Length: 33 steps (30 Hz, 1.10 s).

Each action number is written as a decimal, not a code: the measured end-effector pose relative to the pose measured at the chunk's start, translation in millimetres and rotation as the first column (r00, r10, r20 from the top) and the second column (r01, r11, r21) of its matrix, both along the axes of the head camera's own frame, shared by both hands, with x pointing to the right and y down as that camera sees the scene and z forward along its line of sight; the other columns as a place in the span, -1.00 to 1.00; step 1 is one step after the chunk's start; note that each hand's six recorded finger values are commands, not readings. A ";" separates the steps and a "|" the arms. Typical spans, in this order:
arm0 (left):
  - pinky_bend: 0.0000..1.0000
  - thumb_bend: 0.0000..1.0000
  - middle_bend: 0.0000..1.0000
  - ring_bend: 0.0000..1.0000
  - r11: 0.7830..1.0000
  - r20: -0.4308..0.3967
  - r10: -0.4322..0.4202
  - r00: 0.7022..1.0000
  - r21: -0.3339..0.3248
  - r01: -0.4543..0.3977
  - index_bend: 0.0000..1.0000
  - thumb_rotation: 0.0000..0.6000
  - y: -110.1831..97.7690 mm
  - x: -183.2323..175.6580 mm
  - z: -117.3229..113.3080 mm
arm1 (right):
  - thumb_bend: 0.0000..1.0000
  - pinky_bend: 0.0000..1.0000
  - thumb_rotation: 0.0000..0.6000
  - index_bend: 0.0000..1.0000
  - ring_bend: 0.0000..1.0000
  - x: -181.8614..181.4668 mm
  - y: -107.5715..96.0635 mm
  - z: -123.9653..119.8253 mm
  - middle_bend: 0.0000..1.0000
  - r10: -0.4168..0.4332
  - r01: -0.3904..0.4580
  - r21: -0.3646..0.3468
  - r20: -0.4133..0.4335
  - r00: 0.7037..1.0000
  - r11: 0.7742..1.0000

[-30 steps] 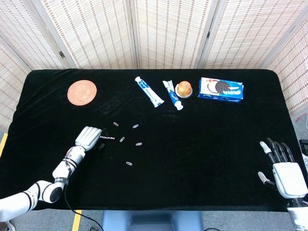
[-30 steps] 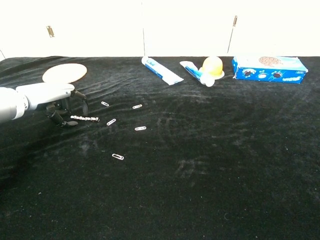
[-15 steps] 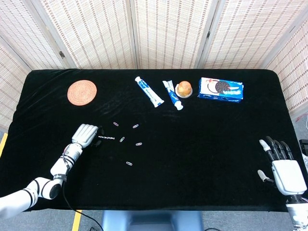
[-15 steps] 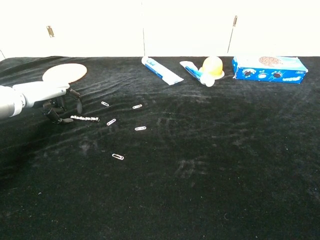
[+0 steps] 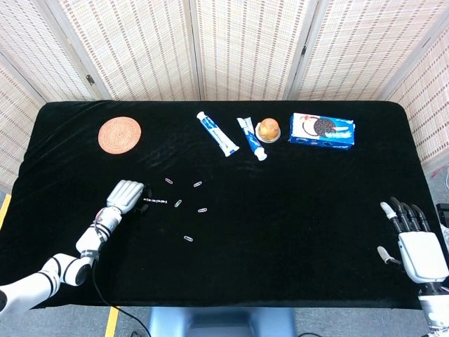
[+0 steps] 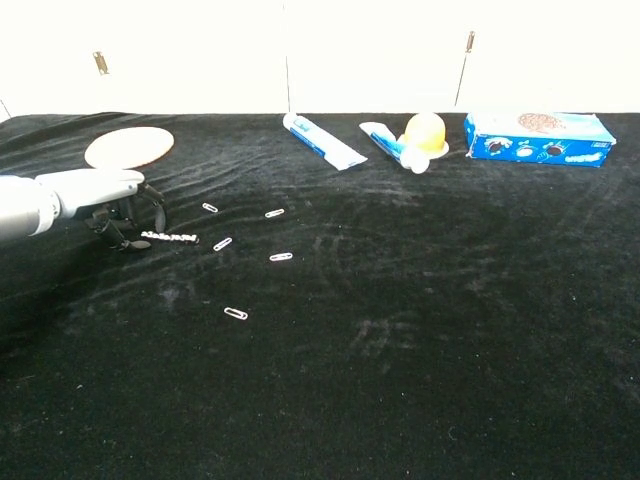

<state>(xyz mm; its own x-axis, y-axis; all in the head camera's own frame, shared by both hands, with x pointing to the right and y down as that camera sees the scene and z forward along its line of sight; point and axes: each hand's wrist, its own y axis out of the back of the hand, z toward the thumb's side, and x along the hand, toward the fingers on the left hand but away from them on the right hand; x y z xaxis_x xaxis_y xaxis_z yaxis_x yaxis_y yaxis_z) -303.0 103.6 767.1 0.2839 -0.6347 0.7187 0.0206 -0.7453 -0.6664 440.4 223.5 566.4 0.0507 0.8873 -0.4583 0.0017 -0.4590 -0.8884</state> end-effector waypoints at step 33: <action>0.86 0.06 1.00 1.00 0.999 -0.012 -0.002 1.000 0.042 0.003 0.65 1.00 -4.5 -8.3 -4.7 | -0.44 -1.00 1.00 -1.00 -1.00 1.9 -2.4 2.1 -1.00 0.009 -0.009 -0.002 -0.010 1.000 1.000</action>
